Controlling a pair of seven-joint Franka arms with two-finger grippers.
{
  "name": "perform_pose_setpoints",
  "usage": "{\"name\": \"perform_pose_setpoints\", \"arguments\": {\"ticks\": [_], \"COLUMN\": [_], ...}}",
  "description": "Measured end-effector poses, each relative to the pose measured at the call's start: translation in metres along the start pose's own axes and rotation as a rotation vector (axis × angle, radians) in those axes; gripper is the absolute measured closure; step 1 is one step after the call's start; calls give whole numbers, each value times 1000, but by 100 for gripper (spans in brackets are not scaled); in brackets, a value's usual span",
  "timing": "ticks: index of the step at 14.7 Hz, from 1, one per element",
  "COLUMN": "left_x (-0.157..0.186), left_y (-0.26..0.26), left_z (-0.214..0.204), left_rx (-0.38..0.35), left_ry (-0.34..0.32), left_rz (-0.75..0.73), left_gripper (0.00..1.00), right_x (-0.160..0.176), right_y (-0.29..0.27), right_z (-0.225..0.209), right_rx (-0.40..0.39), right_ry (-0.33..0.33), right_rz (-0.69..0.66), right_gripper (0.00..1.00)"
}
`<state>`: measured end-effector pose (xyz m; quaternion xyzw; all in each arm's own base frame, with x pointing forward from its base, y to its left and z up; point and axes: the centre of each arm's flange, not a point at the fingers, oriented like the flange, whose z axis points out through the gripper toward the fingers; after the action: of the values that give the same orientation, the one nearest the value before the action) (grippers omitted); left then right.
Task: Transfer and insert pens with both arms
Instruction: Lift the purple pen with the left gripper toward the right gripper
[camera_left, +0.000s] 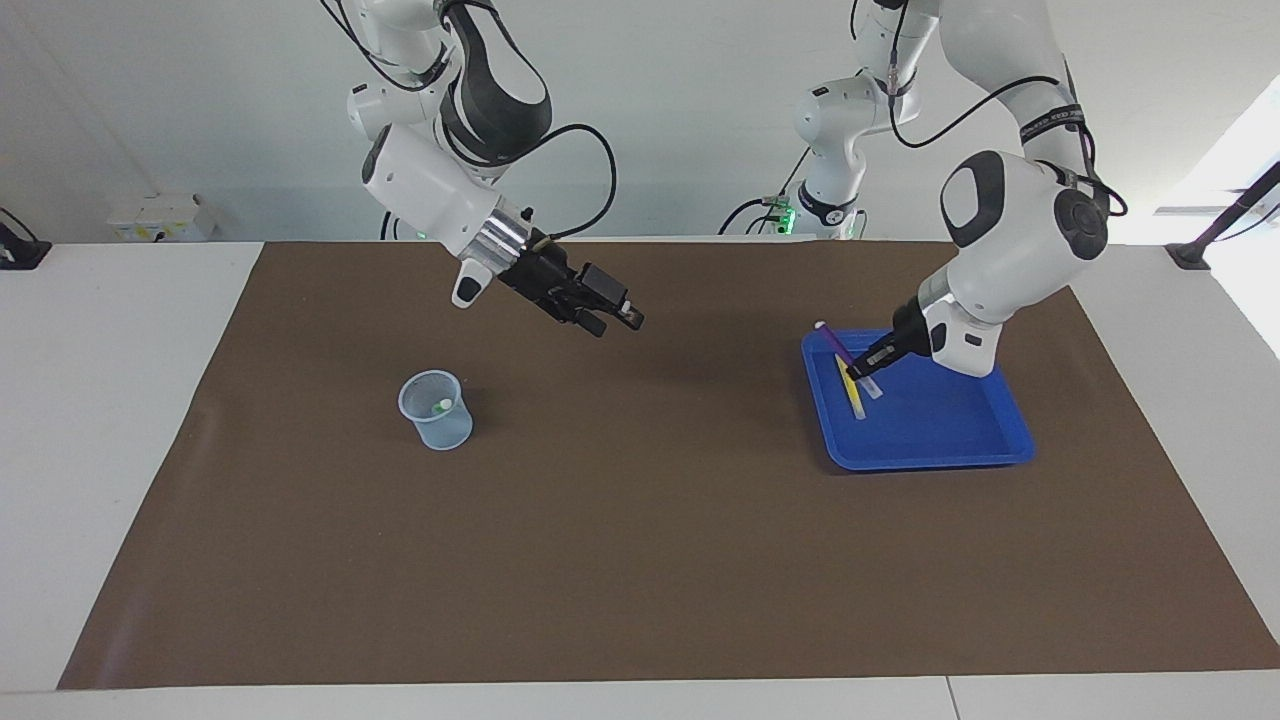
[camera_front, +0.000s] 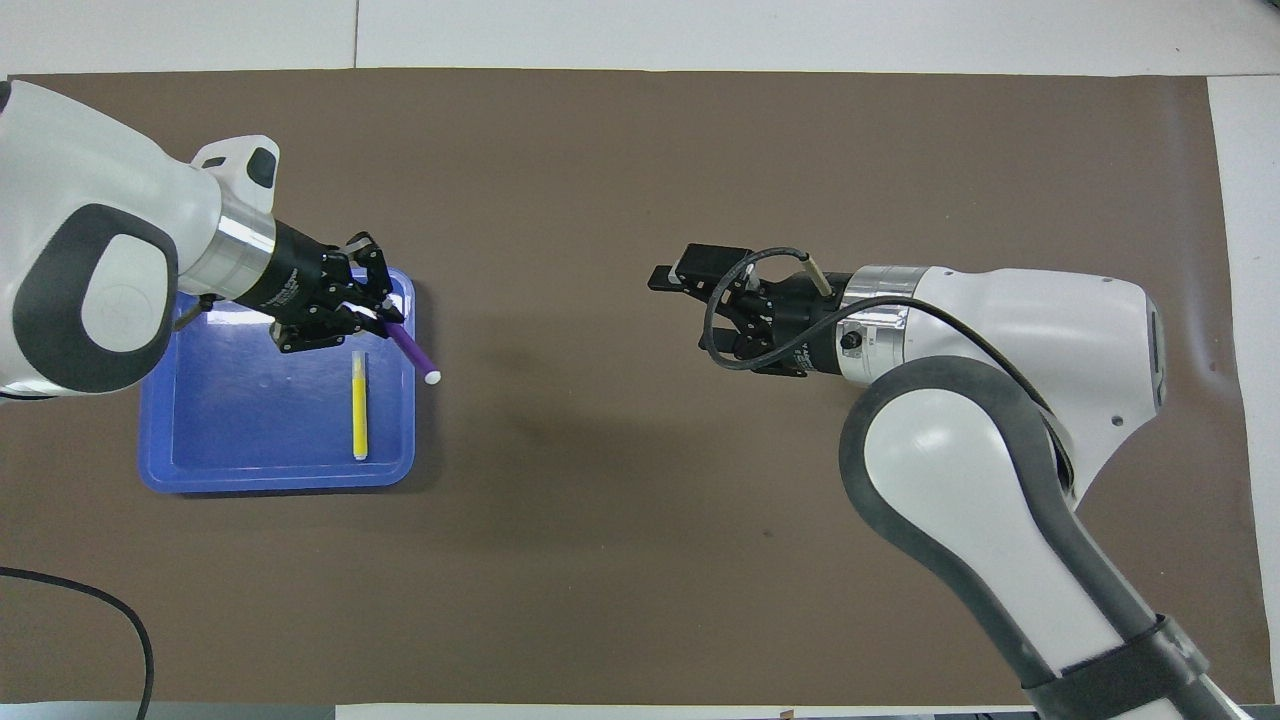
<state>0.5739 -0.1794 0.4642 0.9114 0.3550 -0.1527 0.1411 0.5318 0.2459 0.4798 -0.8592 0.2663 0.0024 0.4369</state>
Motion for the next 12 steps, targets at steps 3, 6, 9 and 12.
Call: {"name": "perform_pose_setpoints", "arguments": {"ticks": [3,6,9,12], "left_x": [-49,-69,-76,-91], "left_y": [29,40,45,54], "left_z": [10,8,5,9], "left_rx": [-49,-97,-129,-142], "left_ry": [-94,-190,-226,-223], "left_rz": [-176,-301,-393,-423], "left_gripper": [83,83,83,83], "right_x": [-14,-33,-36,-42], "right_y": [-6,-10,-10,-12], "right_z": [11,25,27,30], "right_rx": [38,36,34,32], "right_ry": [34,43,42,35], "right_rz": [9,-21,-64,-100], "right_gripper": [0,0,0,4]}}
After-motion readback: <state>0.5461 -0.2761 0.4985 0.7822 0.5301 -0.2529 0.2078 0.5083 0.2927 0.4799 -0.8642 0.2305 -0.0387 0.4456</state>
